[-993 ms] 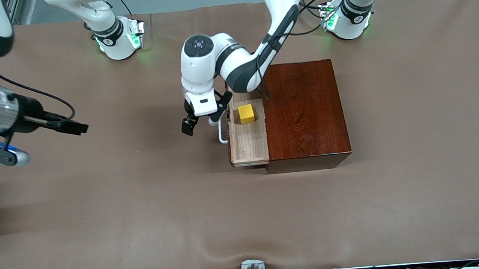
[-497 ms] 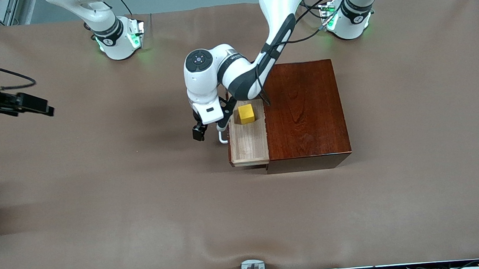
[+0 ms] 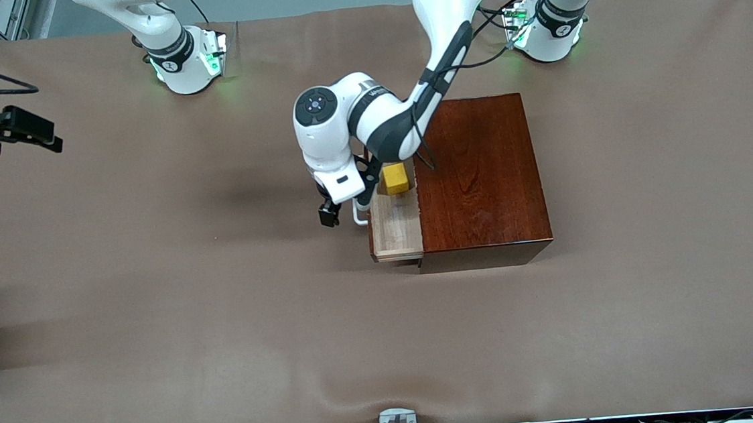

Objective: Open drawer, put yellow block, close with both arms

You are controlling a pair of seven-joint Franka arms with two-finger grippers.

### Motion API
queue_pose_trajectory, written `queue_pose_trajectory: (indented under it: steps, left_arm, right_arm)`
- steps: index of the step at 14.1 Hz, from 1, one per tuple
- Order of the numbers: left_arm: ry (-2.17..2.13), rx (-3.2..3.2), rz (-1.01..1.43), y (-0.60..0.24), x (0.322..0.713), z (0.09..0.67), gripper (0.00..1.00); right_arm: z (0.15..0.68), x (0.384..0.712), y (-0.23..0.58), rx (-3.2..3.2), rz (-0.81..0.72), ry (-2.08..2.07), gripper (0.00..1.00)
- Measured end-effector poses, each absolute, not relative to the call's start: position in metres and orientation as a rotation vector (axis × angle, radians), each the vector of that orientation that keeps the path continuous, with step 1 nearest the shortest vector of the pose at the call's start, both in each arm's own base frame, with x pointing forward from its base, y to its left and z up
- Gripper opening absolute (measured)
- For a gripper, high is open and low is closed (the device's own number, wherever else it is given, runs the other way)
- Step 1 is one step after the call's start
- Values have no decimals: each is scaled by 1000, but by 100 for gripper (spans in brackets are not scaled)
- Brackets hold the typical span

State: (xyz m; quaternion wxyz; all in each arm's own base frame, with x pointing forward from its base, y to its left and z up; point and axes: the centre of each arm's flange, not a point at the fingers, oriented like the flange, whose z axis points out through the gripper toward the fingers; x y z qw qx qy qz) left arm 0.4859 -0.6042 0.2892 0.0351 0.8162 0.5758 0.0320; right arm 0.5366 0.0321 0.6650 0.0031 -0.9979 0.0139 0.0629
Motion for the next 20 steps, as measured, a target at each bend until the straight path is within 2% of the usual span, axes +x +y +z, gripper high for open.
queue_pose_trajectory:
  steps: [5, 20]
  left_arm:
    - [1885, 2570, 81, -579, 497, 286, 100]
    - [2094, 2642, 61, -538, 509, 273, 100]
  right_arm:
    - [644, 522, 32, -3134, 139, -47, 100]
    - [660, 522, 28, -3134, 53, -63, 100]
